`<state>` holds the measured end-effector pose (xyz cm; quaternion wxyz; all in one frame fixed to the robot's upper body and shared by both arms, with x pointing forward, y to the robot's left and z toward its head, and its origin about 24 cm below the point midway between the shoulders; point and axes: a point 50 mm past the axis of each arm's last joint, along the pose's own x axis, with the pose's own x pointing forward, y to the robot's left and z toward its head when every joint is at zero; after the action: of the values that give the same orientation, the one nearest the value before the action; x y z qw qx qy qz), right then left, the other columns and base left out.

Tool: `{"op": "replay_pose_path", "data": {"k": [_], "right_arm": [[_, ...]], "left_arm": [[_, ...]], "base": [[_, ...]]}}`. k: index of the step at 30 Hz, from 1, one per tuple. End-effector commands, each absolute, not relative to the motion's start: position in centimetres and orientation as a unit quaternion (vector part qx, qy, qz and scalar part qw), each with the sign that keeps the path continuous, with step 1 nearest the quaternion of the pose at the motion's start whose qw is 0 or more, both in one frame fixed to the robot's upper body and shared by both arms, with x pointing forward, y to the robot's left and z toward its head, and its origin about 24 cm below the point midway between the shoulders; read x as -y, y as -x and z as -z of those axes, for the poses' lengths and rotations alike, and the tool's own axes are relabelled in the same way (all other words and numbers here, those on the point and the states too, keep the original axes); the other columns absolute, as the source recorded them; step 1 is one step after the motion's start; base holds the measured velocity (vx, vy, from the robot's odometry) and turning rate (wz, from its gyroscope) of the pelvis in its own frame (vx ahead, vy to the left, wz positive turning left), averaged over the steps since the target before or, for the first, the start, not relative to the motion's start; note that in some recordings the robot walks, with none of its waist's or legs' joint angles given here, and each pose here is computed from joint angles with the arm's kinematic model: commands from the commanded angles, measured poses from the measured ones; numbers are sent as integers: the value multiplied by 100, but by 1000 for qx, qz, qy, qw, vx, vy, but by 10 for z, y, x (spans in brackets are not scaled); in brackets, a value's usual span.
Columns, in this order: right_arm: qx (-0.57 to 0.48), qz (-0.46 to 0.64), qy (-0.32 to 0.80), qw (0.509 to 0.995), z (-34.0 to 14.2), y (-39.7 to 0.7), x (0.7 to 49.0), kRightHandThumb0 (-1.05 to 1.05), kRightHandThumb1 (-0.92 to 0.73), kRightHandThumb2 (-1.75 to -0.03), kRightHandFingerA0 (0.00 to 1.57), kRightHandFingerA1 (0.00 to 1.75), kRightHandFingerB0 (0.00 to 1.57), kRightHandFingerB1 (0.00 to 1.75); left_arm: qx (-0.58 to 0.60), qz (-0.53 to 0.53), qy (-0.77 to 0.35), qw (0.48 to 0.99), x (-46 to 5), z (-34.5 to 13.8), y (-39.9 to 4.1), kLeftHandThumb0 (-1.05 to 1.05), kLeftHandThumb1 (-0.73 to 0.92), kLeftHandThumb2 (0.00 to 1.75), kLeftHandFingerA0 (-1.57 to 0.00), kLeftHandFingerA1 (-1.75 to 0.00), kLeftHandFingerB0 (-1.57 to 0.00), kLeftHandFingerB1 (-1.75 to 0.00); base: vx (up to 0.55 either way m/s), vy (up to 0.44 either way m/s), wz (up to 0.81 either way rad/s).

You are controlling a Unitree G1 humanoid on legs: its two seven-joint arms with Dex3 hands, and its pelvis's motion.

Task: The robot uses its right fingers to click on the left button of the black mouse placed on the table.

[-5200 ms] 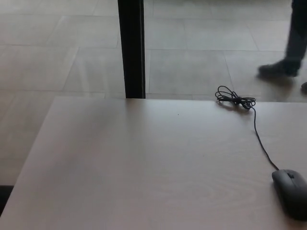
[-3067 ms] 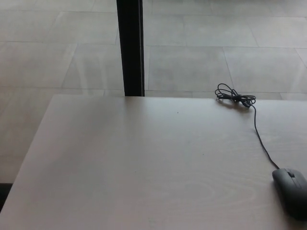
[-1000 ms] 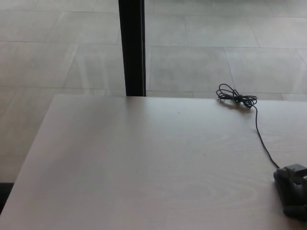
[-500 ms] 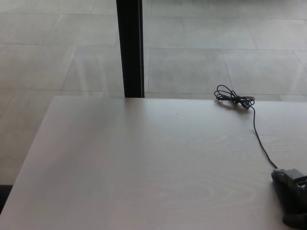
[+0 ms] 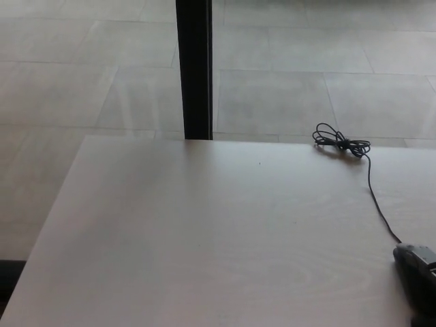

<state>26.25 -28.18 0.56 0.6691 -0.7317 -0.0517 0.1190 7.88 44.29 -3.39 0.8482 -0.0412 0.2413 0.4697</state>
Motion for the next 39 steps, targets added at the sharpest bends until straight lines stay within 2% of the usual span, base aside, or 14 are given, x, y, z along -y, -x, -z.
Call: {"op": "replay_pose_path", "data": {"k": [1, 6, 7, 10, 11, 12, 13, 16, 17, 20, 35, 36, 37, 39], "right_arm": [[-1, -178, 751, 635, 20, -239, 291, -79, -89, -67, 46, 57, 44, 39], [13, -178, 757, 629, 5, -256, 284, -79, -92, -68, 40, 53, 40, 37], [14, -178, 757, 629, -2, -262, 282, -79, -77, -117, 35, 60, 26, 48], [22, -171, 756, 631, -14, -271, 279, -77, -91, -67, 38, 49, 37, 36], [32, -164, 756, 633, -18, -274, 278, -73, -69, -111, 42, 62, 32, 50], [47, -152, 758, 633, -26, -280, 276, -77, -90, -67, 39, 50, 36, 35], [54, -146, 762, 629, -37, -288, 274, -75, -73, -112, 38, 60, 24, 47], [64, -132, 761, 632, -57, -300, 271, -78, -74, -112, 36, 58, 25, 47], [87, -111, 758, 637, -67, -305, 270, -77, -87, -66, 45, 47, 43, 36], [99, -88, 758, 638, -90, -315, 270, -79, -92, -69, 40, 48, 37, 35], [157, 51, 733, 660, -186, -323, 301, -81, -88, -67, 49, 53, 45, 37], [153, 60, 734, 659, -188, -321, 304, -82, -69, -106, 45, 61, 39, 50], [152, 63, 737, 656, -189, -319, 309, -82, -88, -65, 52, 52, 45, 36], [143, 77, 739, 653, -189, -314, 320, -81, -70, -106, 45, 60, 39, 50]], "left_arm": [[-221, -475, 34, 851, -449, 25, -82, -94, 88, 96, -75, -57, -54, -51], [-221, -477, 30, 850, -449, 25, -82, -93, 91, 93, -76, -57, -60, -51], [-219, -477, 28, 850, -449, 25, -81, -83, 86, 125, -72, -62, -59, -57], [-219, -477, 30, 851, -449, 24, -81, -92, 92, 93, -75, -56, -63, -50], [-219, -478, 29, 850, -449, 24, -81, -91, 91, 93, -76, -56, -65, -50], [-218, -479, 30, 850, -449, 25, -81, -89, 92, 92, -77, -56, -64, -50], [-218, -477, 33, 851, -449, 25, -79, -83, 86, 125, -73, -61, -63, -58], [-218, -475, 32, 852, -448, 26, -78, -92, 92, 93, -76, -56, -63, -50], [-218, -477, 34, 851, -448, 26, -78, -93, 92, 92, -76, -55, -64, -50], [-219, -481, 36, 848, -448, 27, -79, -83, 84, 123, -76, -62, -65, -60], [-223, -488, 39, 843, -449, 28, -73, -84, 82, 119, -73, -62, -64, -59], [-225, -491, 48, 840, -449, 29, -72, -84, 82, 119, -75, -62, -63, -59], [-225, -491, 46, 840, -449, 29, -73, -91, 92, 90, -79, -56, -63, -50], [-226, -486, 38, 843, -448, 29, -72, -92, 91, 89, -77, -56, -63, -51]], "base": [[0, 0, 0], [0, 0, 0], [0, 0, 0], [0, 0, 0], [0, 0, 0], [0, 0, 0], [0, 0, 0], [0, 0, 0], [0, 0, 0], [0, 0, 0], [4, -1, 2], [0, 0, 0], [0, 0, 0], [0, 0, 0]]}}
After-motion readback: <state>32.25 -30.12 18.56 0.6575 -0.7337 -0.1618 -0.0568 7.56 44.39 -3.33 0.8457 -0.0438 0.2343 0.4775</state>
